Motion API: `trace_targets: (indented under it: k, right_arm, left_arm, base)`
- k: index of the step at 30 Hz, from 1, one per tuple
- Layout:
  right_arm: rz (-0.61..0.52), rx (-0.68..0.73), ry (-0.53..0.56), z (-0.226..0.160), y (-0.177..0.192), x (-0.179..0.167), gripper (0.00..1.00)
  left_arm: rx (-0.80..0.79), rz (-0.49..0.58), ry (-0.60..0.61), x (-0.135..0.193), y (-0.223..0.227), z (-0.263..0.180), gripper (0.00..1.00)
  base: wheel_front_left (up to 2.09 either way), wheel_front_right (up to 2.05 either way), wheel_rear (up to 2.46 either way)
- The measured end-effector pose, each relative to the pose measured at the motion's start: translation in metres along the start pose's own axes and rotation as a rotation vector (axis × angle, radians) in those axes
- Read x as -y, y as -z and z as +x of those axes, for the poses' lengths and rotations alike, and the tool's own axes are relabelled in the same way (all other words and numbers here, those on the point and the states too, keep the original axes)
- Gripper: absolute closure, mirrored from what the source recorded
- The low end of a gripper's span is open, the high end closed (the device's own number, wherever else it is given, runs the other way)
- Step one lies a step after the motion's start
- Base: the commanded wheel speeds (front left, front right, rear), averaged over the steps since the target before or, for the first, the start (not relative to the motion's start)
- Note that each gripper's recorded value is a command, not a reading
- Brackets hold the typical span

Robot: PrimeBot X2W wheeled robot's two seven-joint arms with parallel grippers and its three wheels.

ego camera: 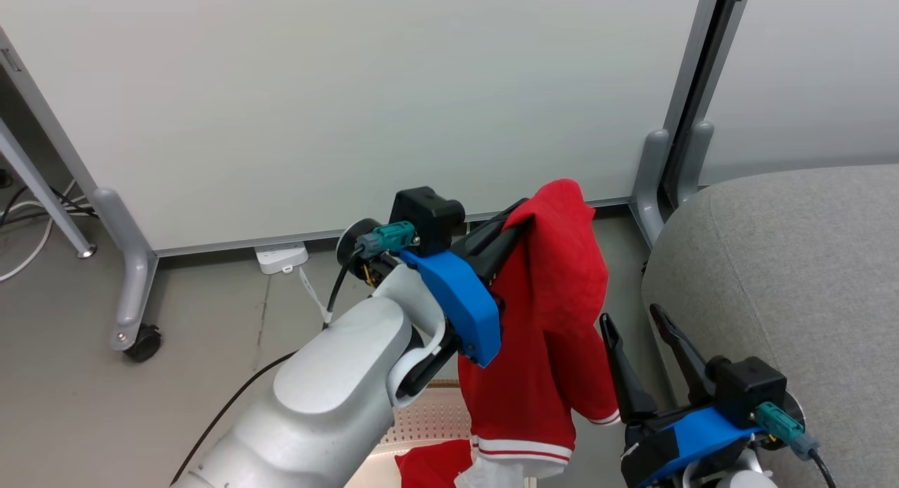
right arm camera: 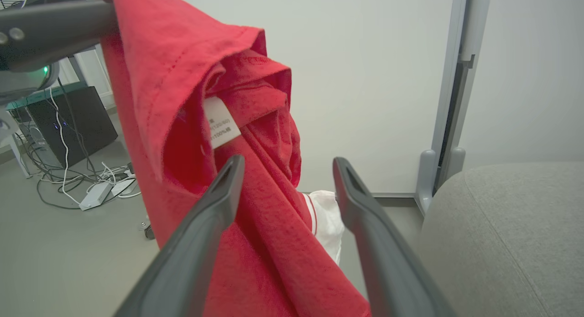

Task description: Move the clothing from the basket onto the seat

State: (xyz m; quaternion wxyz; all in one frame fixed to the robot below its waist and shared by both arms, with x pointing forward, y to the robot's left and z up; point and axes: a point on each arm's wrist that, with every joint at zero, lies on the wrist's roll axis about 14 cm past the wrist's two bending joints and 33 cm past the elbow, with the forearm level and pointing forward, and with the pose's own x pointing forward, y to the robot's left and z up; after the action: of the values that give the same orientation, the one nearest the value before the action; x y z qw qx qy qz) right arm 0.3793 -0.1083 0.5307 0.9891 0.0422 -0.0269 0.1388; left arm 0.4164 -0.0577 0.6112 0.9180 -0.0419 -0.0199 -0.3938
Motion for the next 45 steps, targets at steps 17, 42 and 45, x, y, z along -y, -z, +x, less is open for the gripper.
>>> trace_targets:
  k: [17,42,45]
  right_arm:
    - [0.011,-0.007,-0.026,-0.011,0.001,-0.012,0.0]
    - [-0.01,-0.185,-0.238,0.042,0.017,-0.068,0.0]
    - [-0.004,-0.203,-0.254,0.049,0.021,-0.071,0.0]
  left_arm:
    - [-0.016,0.001,0.06,0.029,-0.018,0.018,1.0]
    - [-0.025,-0.028,0.062,0.032,-0.014,0.017,1.0]
    - [-0.021,-0.03,0.064,0.033,-0.016,0.017,1.0]
  base:
    - [0.0,0.0,0.0]
    - [0.0,0.0,0.0]
    - [0.0,0.0,0.0]
